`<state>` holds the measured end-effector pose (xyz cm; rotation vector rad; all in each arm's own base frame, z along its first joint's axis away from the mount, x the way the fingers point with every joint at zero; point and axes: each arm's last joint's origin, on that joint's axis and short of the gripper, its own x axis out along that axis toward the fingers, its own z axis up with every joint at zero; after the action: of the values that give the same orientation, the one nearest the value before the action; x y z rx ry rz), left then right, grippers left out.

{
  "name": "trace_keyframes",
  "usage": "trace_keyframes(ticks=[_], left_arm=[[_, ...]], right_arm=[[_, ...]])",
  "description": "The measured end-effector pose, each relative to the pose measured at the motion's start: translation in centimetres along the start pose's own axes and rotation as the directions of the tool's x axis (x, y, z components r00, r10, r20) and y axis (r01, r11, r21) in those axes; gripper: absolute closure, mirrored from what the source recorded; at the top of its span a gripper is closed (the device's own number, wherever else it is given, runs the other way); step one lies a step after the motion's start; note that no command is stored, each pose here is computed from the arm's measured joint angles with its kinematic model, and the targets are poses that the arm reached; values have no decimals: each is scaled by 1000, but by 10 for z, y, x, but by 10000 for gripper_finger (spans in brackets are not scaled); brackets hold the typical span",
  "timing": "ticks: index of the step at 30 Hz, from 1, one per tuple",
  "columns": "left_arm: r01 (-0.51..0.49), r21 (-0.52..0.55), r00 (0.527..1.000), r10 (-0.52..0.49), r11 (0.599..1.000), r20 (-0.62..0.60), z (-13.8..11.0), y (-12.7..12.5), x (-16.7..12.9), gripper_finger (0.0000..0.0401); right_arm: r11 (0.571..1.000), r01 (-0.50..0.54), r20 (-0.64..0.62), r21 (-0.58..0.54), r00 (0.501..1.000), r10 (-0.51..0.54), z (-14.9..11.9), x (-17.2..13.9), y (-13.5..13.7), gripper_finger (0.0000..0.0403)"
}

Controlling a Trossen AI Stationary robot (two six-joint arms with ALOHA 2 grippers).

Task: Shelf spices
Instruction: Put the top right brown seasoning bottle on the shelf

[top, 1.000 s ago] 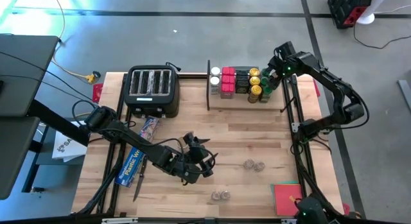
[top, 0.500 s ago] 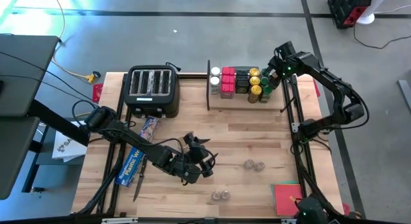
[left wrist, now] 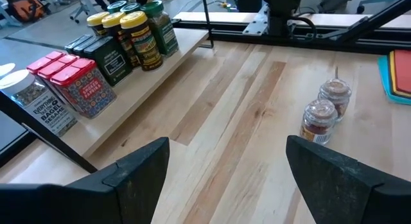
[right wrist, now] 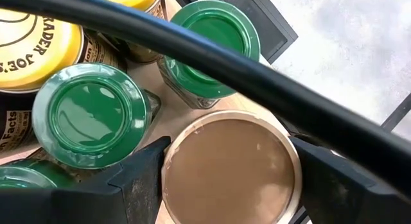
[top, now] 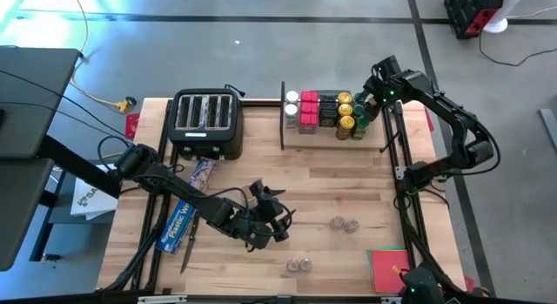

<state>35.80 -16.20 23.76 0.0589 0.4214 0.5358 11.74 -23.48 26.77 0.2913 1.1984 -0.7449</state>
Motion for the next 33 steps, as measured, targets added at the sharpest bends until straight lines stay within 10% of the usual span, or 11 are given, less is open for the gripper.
trace_keyframes(ticks=[33], left_arm=[[0, -2, 1000, 0, 1000, 1, 0, 0, 0, 94]], right_arm=[[999, -32, -28, -34, 999, 31, -3, 0, 2, 111]])
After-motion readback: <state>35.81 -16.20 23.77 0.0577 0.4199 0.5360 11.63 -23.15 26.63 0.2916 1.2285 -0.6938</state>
